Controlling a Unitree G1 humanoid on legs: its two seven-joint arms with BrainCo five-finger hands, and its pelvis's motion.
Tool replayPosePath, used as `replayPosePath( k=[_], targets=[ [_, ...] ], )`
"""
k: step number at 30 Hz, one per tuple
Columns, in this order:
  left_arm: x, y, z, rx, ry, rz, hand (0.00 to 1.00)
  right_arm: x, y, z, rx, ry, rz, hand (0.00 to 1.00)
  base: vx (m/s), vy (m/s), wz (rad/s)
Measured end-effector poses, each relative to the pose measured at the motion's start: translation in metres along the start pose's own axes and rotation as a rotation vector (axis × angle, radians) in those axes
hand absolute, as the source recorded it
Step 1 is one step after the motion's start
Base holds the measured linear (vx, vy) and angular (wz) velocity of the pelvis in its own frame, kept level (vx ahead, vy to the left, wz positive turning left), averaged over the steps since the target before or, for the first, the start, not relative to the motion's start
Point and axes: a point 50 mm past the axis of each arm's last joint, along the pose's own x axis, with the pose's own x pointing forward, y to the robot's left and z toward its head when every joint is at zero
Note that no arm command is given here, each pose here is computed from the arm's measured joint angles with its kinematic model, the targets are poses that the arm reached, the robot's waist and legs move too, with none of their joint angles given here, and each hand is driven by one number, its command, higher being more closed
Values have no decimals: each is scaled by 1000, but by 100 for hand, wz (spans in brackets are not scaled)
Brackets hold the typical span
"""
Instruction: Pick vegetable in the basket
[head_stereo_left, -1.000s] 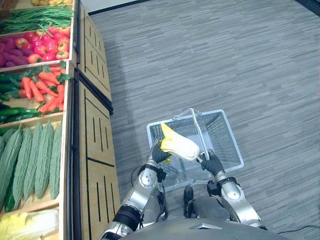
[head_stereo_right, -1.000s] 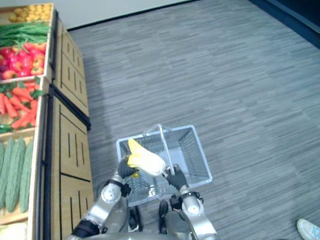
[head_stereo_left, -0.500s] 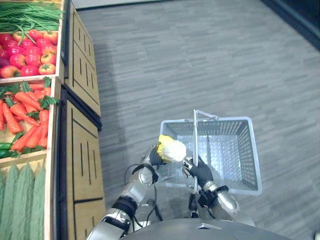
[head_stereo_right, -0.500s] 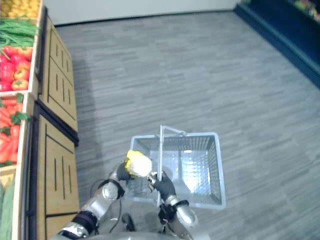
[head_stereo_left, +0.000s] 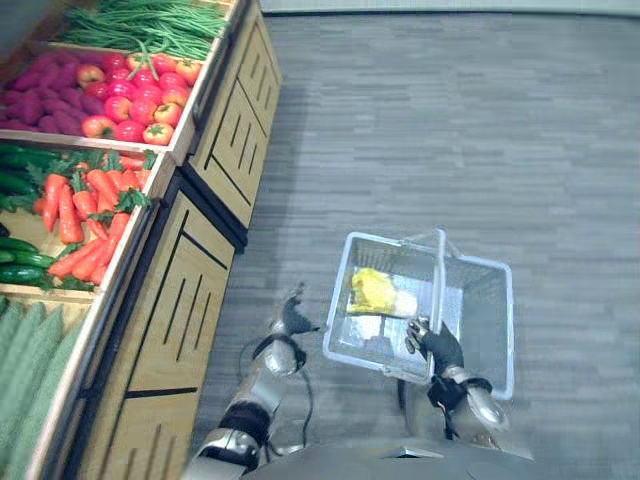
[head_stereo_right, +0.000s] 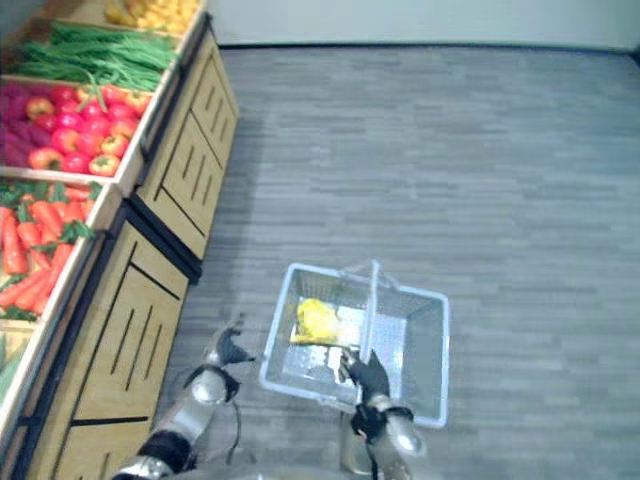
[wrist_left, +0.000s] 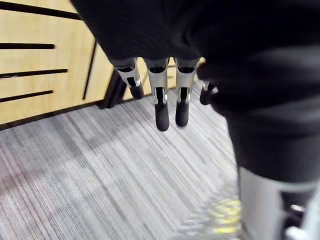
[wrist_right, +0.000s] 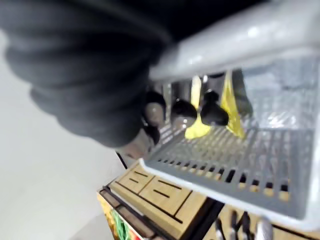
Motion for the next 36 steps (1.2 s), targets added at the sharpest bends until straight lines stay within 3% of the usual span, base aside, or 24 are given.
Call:
replayPosePath(
  k=[4, 10, 13, 18, 22, 29, 30, 36],
  targets=[
    [-21, -4, -22, -131, 70, 26, 0, -13, -41, 4, -78, 1, -192, 100, 297, -107, 77],
    [-37, 35, -6, -402, -43, 232, 0, -33, -123, 6, -155, 46, -629, 100, 297, 109, 112],
    [-43, 61, -5, -479, -74, 356, 0, -41, -141, -13, -114, 135, -753, 100, 377, 95, 101],
    [-57, 104, -11, -511, -115, 557, 0, -56, -146, -48, -71, 293, -840, 100, 373, 3, 92],
    [-58, 122, -12, -472, -120, 647, 0, -67, -151, -54, -85, 324, -886, 100, 315, -206, 133],
    [-40, 173, 59, -412, -426, 754, 0, -91, -149, -91, 21, 441, -985, 100, 239, -428, 148],
    [-37, 163, 77, -423, -482, 700, 0, -94, -154, -91, 53, 446, -1020, 100, 277, -438, 82],
    [-48, 168, 135, -397, -747, 687, 0, -77, -151, -85, 88, 413, -983, 100, 179, -214, 5]
  ],
)
